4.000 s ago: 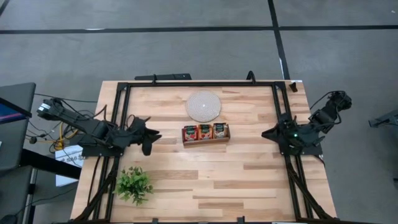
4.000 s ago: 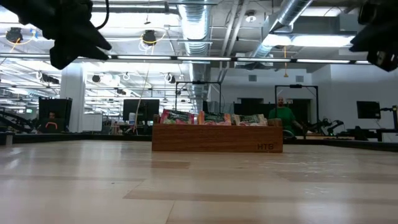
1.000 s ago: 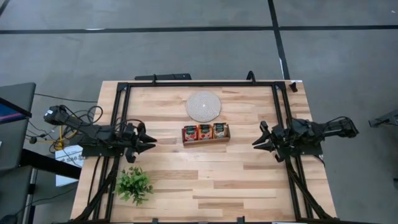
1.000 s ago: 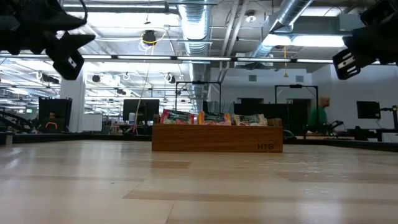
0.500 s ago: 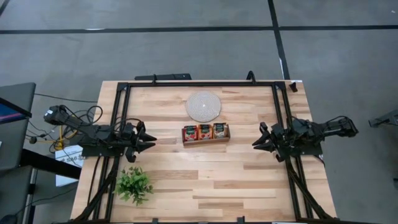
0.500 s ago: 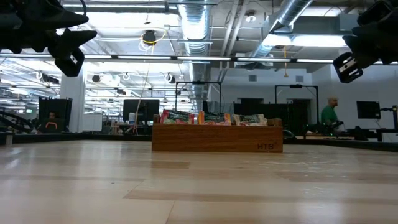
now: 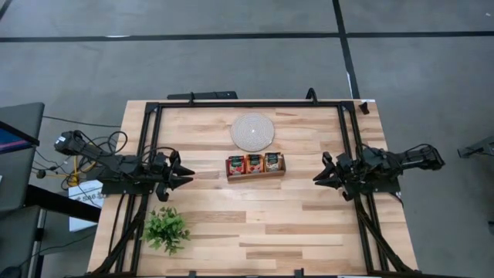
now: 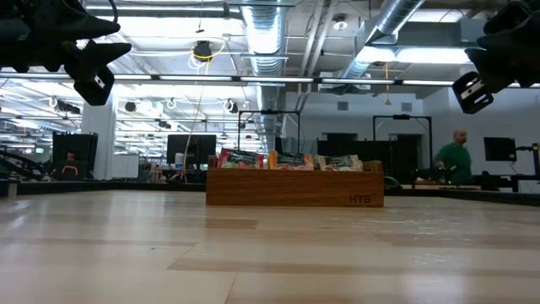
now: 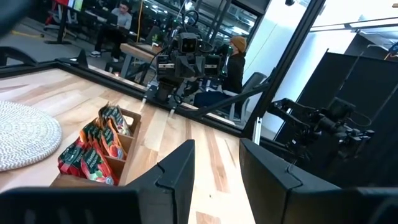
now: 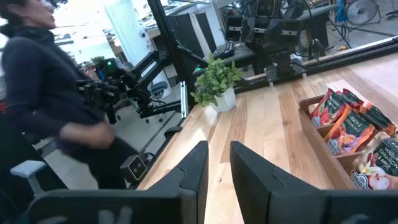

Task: Pick & Place Tea
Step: Return to Home Position

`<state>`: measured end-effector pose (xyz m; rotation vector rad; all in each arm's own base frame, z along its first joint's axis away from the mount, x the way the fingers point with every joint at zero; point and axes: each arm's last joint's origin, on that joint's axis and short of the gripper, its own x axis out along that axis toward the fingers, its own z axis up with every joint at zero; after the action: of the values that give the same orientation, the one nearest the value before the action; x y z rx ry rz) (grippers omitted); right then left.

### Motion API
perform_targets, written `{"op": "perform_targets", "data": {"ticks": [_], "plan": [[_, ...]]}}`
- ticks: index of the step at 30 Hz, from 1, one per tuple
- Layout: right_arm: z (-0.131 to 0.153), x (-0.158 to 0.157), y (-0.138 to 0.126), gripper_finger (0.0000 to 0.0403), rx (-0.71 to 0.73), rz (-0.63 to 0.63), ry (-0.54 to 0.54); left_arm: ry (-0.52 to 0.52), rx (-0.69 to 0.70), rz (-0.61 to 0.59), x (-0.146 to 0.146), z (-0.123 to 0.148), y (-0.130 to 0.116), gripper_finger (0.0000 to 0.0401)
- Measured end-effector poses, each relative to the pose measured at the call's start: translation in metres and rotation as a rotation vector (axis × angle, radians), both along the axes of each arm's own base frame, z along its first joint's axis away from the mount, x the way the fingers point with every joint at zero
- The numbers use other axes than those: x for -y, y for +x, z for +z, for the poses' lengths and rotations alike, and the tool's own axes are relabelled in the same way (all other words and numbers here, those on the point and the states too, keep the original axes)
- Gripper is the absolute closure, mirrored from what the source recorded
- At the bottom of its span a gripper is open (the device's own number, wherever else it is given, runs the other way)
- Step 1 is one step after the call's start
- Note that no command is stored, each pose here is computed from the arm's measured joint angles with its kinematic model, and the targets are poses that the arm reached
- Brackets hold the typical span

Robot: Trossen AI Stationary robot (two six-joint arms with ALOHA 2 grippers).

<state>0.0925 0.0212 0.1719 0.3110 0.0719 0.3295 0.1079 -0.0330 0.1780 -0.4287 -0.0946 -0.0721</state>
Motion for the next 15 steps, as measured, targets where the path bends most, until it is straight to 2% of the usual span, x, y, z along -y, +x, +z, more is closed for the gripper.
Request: {"op": "perform_targets", "data": {"ticks": [15], "plan": [[-0.0002,0.0000,0.0000,0.0342,-0.001,0.000,0.000,-0.004,0.000,0.000,0.0000,-0.0001,0.0000,0.0284]]}}
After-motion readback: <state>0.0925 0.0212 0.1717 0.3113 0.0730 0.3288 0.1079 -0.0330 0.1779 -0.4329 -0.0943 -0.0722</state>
